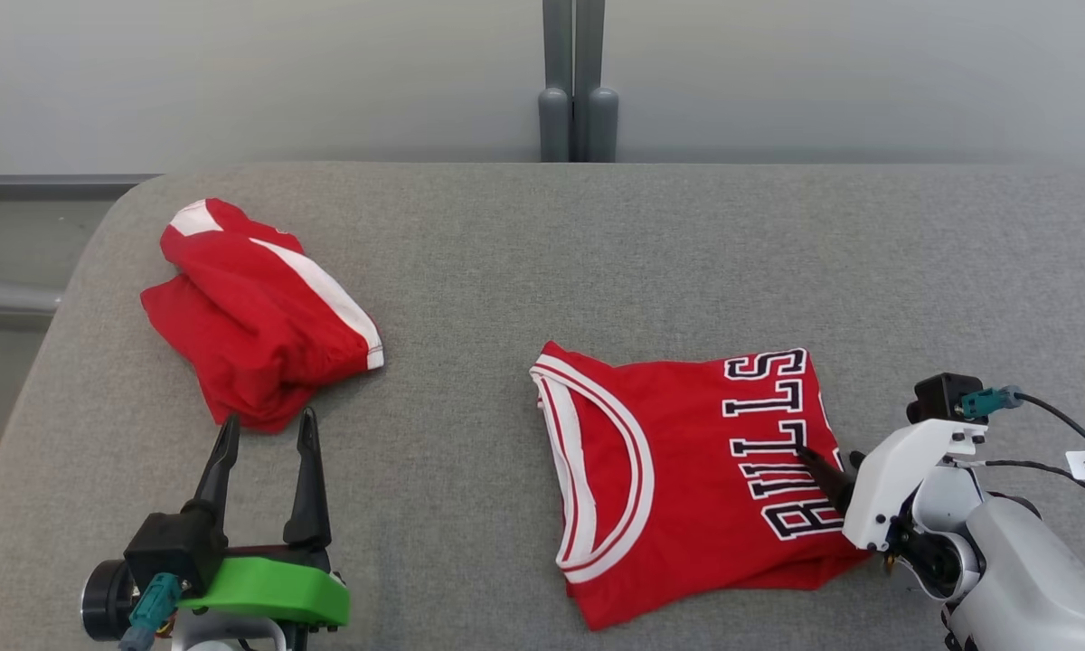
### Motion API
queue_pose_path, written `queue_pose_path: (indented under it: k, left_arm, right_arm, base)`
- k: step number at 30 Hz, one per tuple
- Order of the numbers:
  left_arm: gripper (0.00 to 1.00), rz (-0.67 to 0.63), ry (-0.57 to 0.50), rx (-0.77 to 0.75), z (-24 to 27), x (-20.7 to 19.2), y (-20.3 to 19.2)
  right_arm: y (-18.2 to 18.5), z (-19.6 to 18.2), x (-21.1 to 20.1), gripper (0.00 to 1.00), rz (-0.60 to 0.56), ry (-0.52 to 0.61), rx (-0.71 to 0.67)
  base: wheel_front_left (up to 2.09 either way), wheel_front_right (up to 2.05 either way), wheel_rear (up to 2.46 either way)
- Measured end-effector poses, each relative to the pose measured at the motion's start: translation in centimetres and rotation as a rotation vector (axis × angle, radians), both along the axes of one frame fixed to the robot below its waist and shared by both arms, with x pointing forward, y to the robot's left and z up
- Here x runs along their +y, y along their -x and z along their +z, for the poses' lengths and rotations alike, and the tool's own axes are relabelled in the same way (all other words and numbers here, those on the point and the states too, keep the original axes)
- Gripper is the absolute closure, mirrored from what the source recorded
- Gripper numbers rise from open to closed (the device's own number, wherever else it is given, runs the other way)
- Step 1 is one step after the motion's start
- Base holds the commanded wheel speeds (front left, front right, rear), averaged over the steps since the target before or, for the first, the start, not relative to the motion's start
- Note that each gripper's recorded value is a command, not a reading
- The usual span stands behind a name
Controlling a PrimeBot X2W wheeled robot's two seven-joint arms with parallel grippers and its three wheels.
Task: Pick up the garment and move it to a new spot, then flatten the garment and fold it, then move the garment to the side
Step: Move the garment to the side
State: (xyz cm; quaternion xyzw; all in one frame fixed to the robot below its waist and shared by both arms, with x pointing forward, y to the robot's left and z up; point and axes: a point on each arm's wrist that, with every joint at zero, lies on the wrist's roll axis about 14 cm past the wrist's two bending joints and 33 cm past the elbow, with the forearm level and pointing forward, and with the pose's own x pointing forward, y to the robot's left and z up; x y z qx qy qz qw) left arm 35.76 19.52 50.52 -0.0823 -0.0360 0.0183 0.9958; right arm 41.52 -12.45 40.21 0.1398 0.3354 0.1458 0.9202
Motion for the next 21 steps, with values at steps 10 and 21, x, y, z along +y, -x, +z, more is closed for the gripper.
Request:
queue_pose_path:
  k: [10,21]
  left_arm:
    - [0.00,0.026,-0.001,0.018,-0.6,0.9,0.1]
    - [0.00,-0.065,0.001,0.000,-0.1,-1.9,-0.7]
  right_arm:
    - [-0.4,-0.7,1.5,0.71,0.021,-0.052,0.041]
    - [-1.5,2.3,-0.1,1.00,-0.026,-0.067,-0.117]
  base:
    - [0.00,0.00,0.00]
    - [0.00,0.00,0.00]
